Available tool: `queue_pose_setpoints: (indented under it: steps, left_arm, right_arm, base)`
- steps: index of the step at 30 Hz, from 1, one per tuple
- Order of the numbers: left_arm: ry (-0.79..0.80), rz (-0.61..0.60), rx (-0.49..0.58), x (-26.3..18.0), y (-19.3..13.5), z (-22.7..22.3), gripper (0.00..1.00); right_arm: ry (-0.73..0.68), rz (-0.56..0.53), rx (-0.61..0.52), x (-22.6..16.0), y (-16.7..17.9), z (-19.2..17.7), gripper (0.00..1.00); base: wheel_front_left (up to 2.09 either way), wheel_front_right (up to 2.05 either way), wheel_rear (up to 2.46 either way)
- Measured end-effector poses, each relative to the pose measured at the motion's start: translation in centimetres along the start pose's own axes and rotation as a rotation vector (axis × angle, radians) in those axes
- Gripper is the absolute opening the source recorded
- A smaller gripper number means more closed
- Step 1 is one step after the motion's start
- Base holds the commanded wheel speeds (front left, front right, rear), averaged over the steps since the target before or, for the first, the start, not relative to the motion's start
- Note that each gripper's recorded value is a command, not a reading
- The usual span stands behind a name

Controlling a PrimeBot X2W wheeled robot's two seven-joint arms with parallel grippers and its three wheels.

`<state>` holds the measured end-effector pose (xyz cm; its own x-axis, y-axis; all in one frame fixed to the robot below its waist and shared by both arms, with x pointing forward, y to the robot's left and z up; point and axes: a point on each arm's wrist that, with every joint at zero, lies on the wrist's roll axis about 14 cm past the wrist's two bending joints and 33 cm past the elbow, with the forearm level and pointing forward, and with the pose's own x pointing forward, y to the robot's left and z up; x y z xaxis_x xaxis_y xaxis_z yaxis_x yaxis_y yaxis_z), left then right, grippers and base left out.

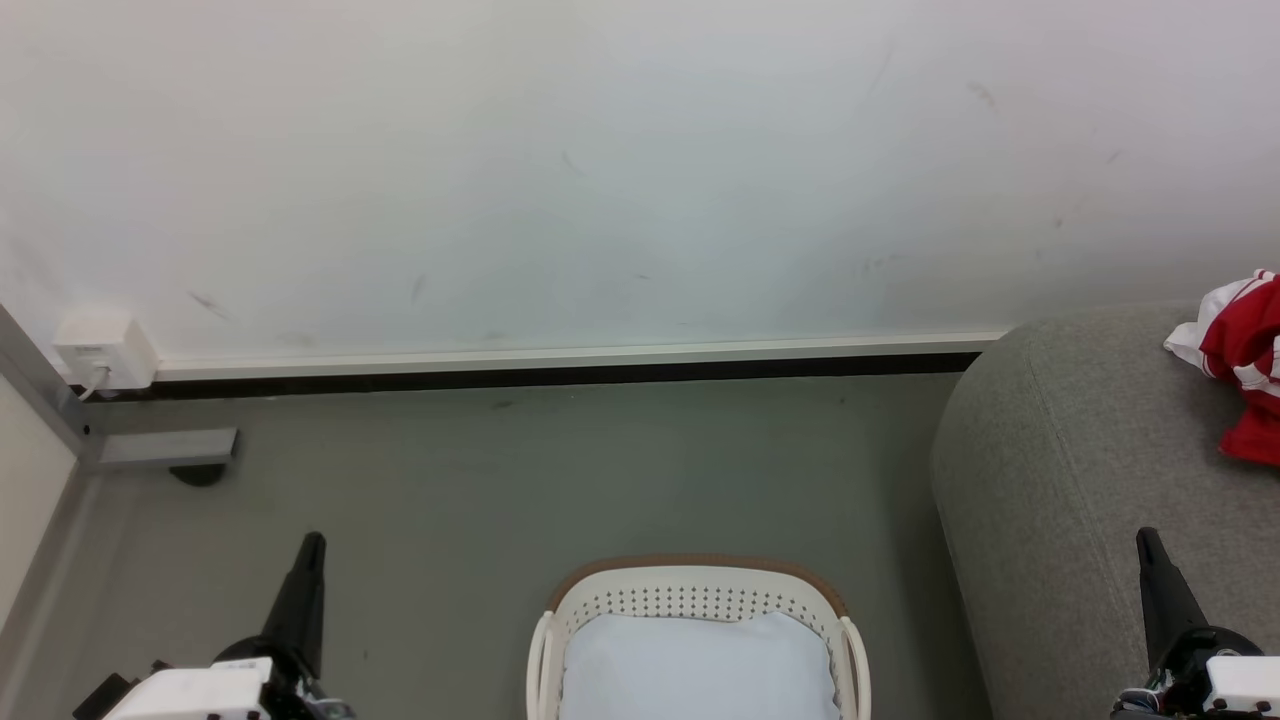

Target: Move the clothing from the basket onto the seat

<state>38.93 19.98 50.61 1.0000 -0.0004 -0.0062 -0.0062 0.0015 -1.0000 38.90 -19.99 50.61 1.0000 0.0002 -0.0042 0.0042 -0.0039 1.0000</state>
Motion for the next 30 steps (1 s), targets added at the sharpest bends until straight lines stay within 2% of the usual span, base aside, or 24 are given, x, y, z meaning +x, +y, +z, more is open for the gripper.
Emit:
queue_pose_setpoints:
  steps: [30]
  left_arm:
    - [0.0, 0.0, 0.0, 0.0, -0.01, 0.0, 0.0]
  right_arm:
    - [0.0, 0.0, 0.0, 0.0, 0.01, 0.0, 0.0]
  base:
    - [0.0, 0.0, 0.0]
